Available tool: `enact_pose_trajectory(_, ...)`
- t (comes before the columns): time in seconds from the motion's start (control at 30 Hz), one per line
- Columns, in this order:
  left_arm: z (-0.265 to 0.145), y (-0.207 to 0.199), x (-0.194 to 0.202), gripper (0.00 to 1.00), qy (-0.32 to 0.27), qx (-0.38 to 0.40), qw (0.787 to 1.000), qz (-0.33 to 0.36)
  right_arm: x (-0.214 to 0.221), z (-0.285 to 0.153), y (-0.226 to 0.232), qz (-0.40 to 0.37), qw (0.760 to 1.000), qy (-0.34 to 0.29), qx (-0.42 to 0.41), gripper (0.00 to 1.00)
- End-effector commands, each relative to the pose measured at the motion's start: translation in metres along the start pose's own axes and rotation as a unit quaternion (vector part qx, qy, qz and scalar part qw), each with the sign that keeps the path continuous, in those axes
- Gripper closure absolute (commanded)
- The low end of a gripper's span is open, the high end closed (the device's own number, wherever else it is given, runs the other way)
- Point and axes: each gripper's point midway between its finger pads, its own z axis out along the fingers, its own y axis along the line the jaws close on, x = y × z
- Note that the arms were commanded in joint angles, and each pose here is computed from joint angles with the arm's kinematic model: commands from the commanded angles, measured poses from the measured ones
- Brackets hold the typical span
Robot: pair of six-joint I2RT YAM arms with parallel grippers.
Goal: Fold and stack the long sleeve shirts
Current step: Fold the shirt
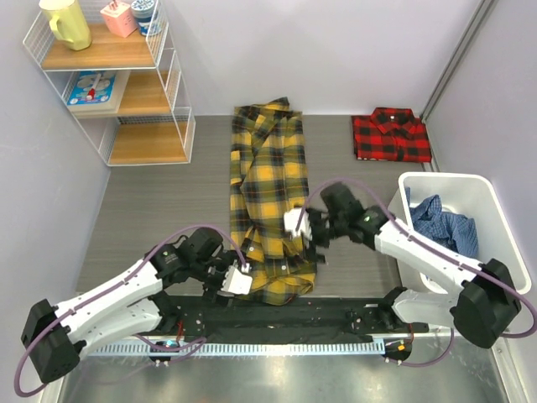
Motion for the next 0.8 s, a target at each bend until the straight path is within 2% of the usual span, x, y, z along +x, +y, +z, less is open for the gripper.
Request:
enact_pose_trajectory(0.0,0.007,0.001,0.009,0.05,0.011,0.004,0.999,0.036,0.05,0.022,0.069,-0.111,0.991,0.03,-0.071,0.0)
enact_pose_trajectory(0.07,0.017,-0.001,0.017,0.05,0.02,0.01,0.998,0.054,0.051,0.031,0.074,-0.157,0.986,0.024,-0.058,0.0)
enact_pose_trajectory(0.17,0.027,-0.007,0.028,0.06,0.046,0.033,0.995,0.078,0.063,0.042,0.096,-0.195,0.976,0.035,-0.092,0.0)
enact_pose_trajectory(0.33,0.036,-0.004,0.029,0.07,0.041,0.034,0.995,0.08,0.082,0.047,0.109,-0.235,0.964,0.05,-0.115,0.02)
enact_pose_trajectory(0.4,0.039,-0.006,0.031,0.08,0.042,0.041,0.995,0.081,0.088,0.049,0.115,-0.245,0.96,0.054,-0.128,0.07)
enact_pose_trajectory(0.43,0.041,-0.005,0.032,0.1,0.042,0.04,0.995,0.084,0.091,0.05,0.117,-0.247,0.958,0.058,-0.13,0.15)
enact_pose_trajectory(0.63,0.047,-0.004,0.036,0.17,0.043,0.036,0.995,0.086,0.108,0.058,0.12,-0.262,0.955,0.074,-0.12,0.44)
enact_pose_trajectory(0.73,0.047,-0.002,0.035,0.24,0.043,0.028,0.996,0.077,0.104,0.059,0.116,-0.257,0.958,0.073,-0.105,0.48)
enact_pose_trajectory(0.77,0.047,0.001,0.033,0.25,0.04,0.023,0.996,0.076,0.102,0.058,0.113,-0.257,0.958,0.077,-0.097,0.45)
